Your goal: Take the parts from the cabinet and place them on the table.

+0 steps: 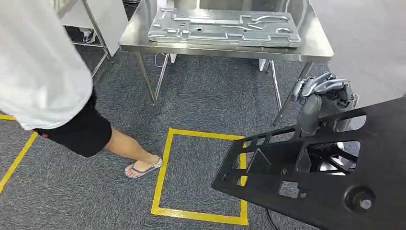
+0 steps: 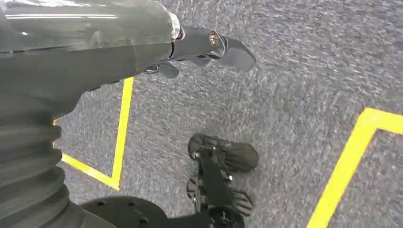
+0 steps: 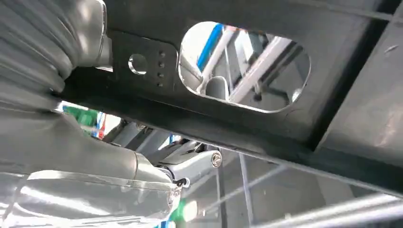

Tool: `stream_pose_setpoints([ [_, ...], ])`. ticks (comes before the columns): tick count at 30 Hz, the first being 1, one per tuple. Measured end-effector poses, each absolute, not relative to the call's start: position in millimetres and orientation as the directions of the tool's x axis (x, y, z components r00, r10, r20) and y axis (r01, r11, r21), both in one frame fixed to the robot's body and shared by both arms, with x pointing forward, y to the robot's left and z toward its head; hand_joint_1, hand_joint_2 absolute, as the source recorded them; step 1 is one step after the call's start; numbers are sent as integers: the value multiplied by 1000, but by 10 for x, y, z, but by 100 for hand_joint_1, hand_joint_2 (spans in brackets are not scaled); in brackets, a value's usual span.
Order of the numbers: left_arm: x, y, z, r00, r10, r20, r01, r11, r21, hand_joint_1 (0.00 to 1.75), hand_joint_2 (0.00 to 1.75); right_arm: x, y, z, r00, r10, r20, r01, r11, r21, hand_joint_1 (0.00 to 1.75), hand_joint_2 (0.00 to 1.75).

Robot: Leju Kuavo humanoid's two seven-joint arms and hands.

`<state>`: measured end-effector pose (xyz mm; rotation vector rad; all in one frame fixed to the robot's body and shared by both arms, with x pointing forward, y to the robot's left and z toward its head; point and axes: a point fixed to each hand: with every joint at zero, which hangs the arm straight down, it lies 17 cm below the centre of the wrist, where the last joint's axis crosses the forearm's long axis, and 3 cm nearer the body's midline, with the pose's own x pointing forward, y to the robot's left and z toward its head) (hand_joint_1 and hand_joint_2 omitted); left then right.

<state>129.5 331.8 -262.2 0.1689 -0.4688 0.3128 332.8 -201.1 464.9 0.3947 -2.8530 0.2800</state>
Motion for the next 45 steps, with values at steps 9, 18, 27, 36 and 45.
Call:
stream_pose_setpoints([
  [9, 1282, 3316, -2622, 847, 251, 468, -323, 943, 80, 0, 175, 3344, -2011, 4543, -935, -210, 287, -262, 952, -159, 175, 175],
  [18, 1310, 3314, -2614, 844, 249, 474, -321, 944, 76, 0, 175, 3346, -1988, 4508, -937, -192, 293, -249, 954, -169, 175, 175],
  [27, 1308, 3279, -2616, 846, 245, 473, -314, 947, 71, 0, 175, 3345, -1970, 4494, -936, -190, 296, -247, 954, -168, 175, 175],
  [36, 1291, 3285, -2617, 846, 243, 474, -312, 948, 70, 0, 175, 3338, -1948, 4486, -933, -198, 299, -252, 955, -156, 175, 175],
  [45, 1296, 3303, -2613, 845, 241, 478, -312, 947, 75, 0, 175, 3328, -1929, 4488, -935, -198, 295, -252, 954, -159, 175, 175],
])
